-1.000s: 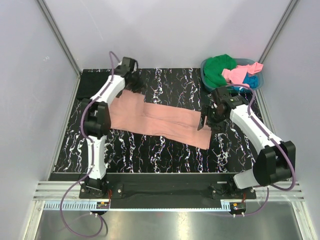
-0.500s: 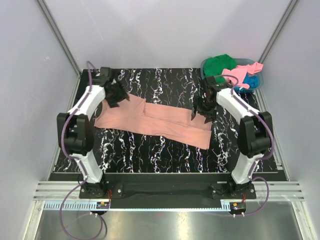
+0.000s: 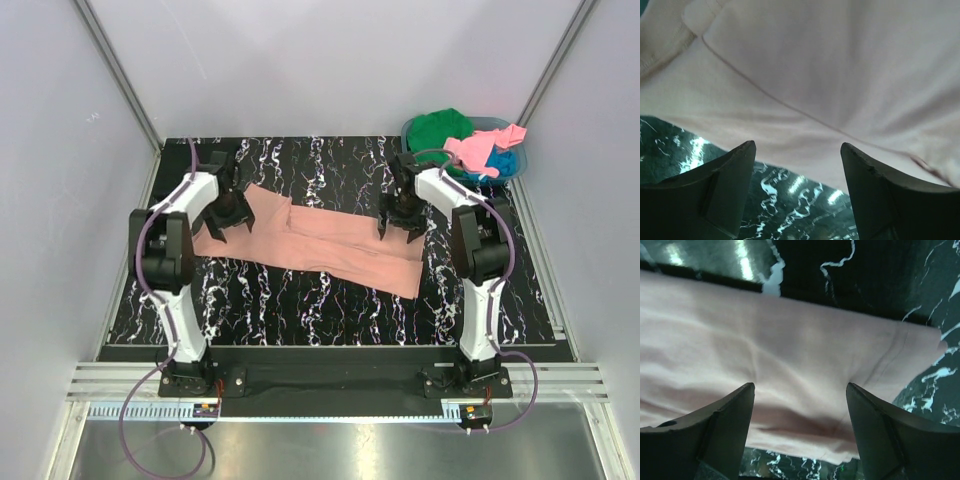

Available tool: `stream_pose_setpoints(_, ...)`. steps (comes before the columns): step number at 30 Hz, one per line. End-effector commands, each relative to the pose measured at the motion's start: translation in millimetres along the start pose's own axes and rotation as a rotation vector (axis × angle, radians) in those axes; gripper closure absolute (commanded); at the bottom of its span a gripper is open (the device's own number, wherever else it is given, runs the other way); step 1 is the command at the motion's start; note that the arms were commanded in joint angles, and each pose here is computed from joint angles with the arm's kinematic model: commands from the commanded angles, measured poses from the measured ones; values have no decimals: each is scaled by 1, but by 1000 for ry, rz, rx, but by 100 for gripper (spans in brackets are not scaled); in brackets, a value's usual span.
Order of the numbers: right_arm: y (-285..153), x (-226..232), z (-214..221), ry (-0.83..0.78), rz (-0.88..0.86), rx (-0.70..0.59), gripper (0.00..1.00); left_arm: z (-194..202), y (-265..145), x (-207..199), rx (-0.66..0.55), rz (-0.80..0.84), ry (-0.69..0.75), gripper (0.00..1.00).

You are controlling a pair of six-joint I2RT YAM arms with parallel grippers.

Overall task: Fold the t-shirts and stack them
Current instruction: Fold the tshirt

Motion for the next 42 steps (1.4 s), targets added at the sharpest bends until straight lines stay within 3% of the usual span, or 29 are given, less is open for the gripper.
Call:
stream_pose_setpoints(1, 18, -19, 2, 30, 43, 19, 19, -9, 22, 10, 15, -117, 49, 26)
stream_pose_setpoints(10, 17, -52, 90, 204, 126, 121, 21, 0, 59, -25, 82, -79, 225, 26)
stream_pose_setpoints(15, 5, -34, 137, 282, 12, 176, 22, -21, 68, -58, 41, -36, 342, 26)
stream_pose_setpoints(25, -30, 24, 197, 89, -240, 285, 16, -79, 67, -177, -50, 474, 444, 26)
stream_pose_setpoints(28, -44, 53, 201, 3, -312, 313, 15, -91, 65, -187, -74, 622, 396, 25)
stream_pose_setpoints(29, -49, 59, 198, -11, -324, 307, 14, -112, 57, -187, -137, 681, 339, 24)
stream_pose_setpoints(33, -92, 81, 160, -82, -380, 178, 13, -136, -8, -178, -238, 803, 279, 22)
stream_pose_setpoints(35, -100, 75, 142, -140, -317, 97, 12, -138, -48, -175, -278, 789, 314, 22)
stream_pose_setpoints(39, -102, 56, 109, -222, -137, -7, 11, -119, -88, -173, -318, 739, 337, 23)
stream_pose_setpoints(42, -90, 50, 92, -276, -49, -30, 13, -94, -86, -175, -314, 657, 320, 29)
Point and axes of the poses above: each gripper's point midway between its finger pads, its own y axis out along the fingers, its own x axis along the line the jaws close on, z = x × y, the point moved 2 cm from there along -y, back along the fingers, and after that the axes turned 1 degree about y, right-handed, at the moved point
